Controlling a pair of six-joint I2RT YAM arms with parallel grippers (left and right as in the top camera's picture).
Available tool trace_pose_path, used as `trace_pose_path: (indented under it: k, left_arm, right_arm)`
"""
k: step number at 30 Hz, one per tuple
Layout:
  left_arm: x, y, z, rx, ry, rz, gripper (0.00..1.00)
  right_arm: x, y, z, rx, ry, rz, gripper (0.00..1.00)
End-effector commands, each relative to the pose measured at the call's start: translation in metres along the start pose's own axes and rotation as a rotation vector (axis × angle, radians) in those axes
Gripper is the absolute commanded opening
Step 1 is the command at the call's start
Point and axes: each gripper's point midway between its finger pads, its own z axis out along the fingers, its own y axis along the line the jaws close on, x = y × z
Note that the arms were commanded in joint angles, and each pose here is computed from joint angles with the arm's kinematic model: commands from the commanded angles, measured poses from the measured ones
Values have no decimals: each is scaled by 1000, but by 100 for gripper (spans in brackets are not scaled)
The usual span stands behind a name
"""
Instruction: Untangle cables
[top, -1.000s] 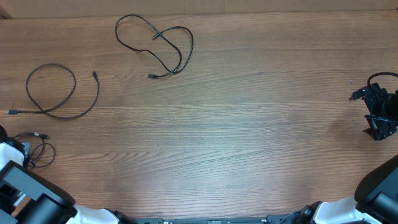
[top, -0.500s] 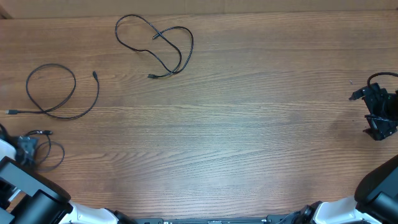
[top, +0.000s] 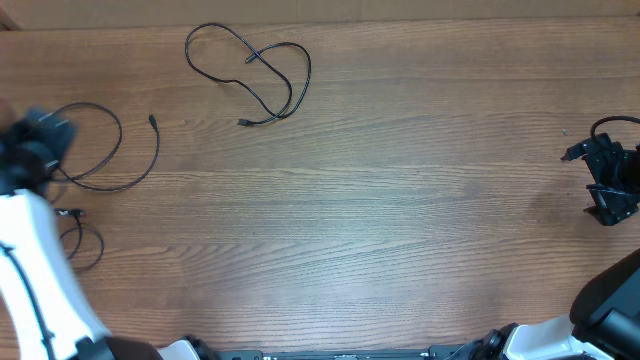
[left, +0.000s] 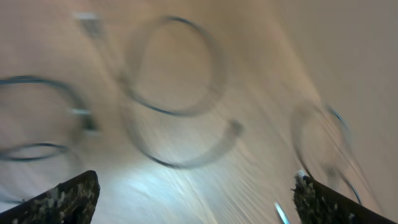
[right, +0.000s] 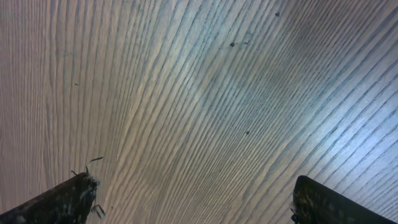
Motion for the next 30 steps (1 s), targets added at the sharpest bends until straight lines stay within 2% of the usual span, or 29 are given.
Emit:
trace_pose_path:
  k: [1,5,10,14,16,22,30]
  left_arm:
    - [13,-39,-31,59,-62,121,99]
    - [36,-56,-65,133,-99,253,99]
    - [69,-30,-92,193,-139,281,100]
    - [109,-39,-125,454,-159,392,100]
    - [121,-35,-139,505,-178,409,99]
    - [138,-16,-159,513,-193,410,99]
    - [161,5,-148,440,-80,404,99]
  right_arm:
    - [-6,5,-8,-16,-26,-1,100]
    - [-6,5,-8,-16,-26,-1,100]
    - [-6,5,-8,-17,-26,-1,100]
    - [-6,5,-8,-16,-26,-1,100]
    - [-6,5,-8,-16,-26,-1,100]
    - [-6,5,-8,-16,-26,-1,100]
    - [-6,5,-8,-16,-26,-1,100]
